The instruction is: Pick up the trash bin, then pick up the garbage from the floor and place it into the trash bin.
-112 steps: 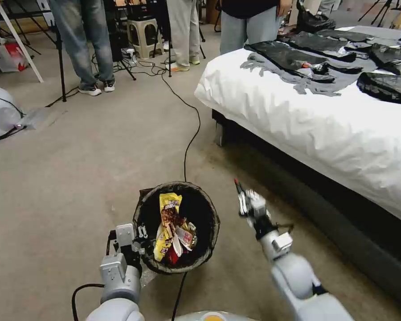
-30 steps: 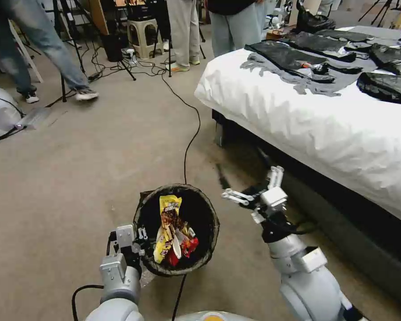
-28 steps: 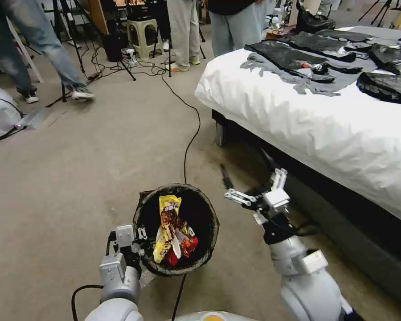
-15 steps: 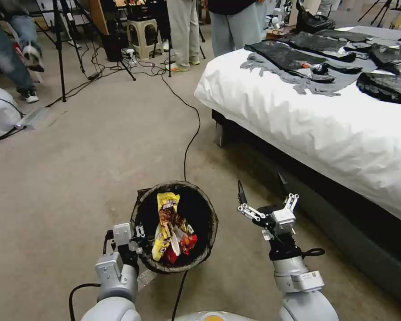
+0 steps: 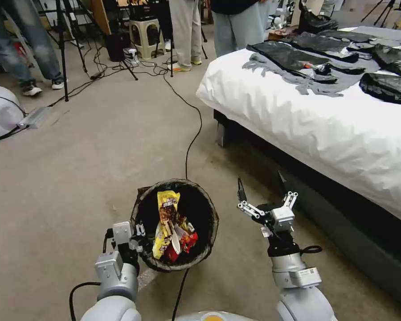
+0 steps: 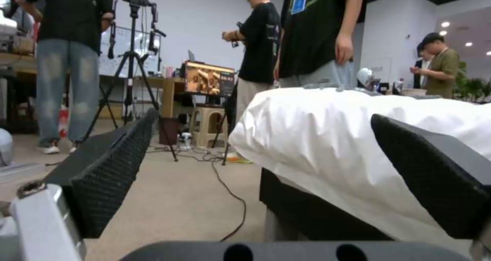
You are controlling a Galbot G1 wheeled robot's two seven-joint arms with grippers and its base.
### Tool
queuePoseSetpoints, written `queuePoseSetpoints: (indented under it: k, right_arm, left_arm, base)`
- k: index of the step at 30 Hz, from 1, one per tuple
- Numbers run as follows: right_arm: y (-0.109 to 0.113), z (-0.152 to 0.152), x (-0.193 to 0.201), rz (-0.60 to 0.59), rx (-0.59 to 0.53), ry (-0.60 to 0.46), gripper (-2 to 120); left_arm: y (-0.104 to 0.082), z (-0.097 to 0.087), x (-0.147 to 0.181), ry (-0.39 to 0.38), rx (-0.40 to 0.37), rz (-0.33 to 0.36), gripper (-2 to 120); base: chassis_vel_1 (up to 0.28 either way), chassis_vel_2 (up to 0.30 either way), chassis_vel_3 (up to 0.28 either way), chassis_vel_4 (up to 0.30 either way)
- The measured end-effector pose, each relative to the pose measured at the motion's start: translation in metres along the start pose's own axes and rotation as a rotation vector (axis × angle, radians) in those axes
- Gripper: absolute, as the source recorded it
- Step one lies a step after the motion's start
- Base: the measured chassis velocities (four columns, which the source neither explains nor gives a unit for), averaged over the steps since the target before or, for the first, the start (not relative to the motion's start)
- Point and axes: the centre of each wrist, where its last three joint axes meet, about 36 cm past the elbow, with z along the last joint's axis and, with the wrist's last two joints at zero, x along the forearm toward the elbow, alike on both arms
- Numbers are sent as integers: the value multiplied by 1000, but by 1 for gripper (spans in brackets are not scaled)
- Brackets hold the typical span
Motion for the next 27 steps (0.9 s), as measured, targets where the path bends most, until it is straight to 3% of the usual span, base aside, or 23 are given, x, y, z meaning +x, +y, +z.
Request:
queuePoseSetpoints:
  k: [27]
  right_arm:
    - [-2, -1, -2, 5, 7, -10, 100]
  left_arm:
    - [-1, -2, 4, -6, 3, -2, 0]
  base:
    - [62, 60, 58, 59]
